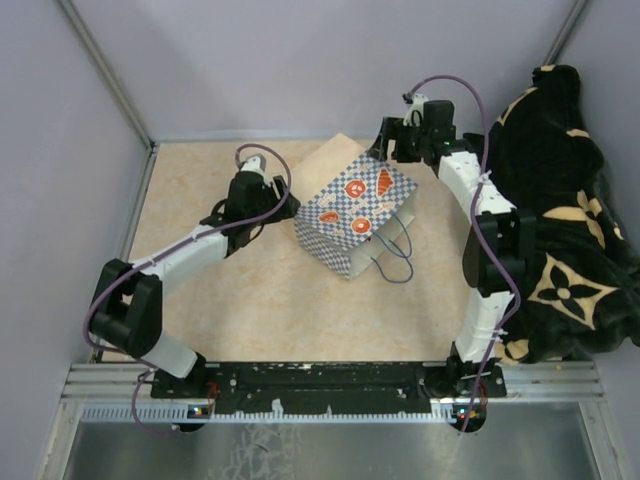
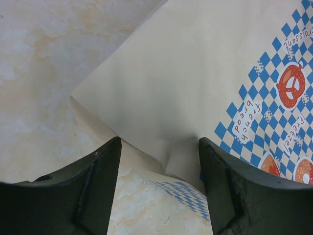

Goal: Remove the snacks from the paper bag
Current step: Adjust the paper bag at the center of the board.

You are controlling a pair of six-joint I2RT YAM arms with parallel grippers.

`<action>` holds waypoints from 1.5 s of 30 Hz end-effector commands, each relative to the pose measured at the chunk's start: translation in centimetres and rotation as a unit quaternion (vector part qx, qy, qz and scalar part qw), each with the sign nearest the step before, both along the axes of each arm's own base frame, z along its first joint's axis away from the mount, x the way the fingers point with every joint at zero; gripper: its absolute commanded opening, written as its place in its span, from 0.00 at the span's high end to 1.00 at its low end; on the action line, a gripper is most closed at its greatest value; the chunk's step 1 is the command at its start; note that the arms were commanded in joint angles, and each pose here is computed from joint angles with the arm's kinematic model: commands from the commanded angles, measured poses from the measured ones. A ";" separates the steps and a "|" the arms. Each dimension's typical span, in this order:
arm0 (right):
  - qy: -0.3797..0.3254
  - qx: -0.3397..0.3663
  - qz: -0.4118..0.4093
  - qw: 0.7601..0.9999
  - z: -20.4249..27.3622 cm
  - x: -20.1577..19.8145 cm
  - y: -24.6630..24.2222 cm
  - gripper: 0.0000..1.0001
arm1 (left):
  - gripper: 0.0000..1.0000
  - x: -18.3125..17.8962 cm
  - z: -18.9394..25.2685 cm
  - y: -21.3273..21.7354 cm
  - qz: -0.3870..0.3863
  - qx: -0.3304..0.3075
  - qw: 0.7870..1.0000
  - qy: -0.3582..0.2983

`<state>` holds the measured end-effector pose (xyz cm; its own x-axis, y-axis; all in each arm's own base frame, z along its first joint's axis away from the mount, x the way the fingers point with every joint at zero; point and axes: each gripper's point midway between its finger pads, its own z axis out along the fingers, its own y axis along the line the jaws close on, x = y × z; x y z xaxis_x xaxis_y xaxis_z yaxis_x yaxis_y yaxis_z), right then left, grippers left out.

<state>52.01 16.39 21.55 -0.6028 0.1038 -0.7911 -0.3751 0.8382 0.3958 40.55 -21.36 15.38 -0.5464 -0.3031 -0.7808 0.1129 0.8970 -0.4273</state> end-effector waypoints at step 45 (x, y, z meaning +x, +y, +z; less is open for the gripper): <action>-0.061 0.042 -0.142 0.987 0.6 -9.2 -7.7 0.77 | 0.40 12.3 5.7 -14.0 -0.235 0.006 0.962 -0.140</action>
<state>42.18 9.57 18.75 -0.5485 0.2897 -0.7843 -0.1600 0.8843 0.4386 52.72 -30.35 16.82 -0.4807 -0.0488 -0.8756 0.4548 0.8398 -0.2964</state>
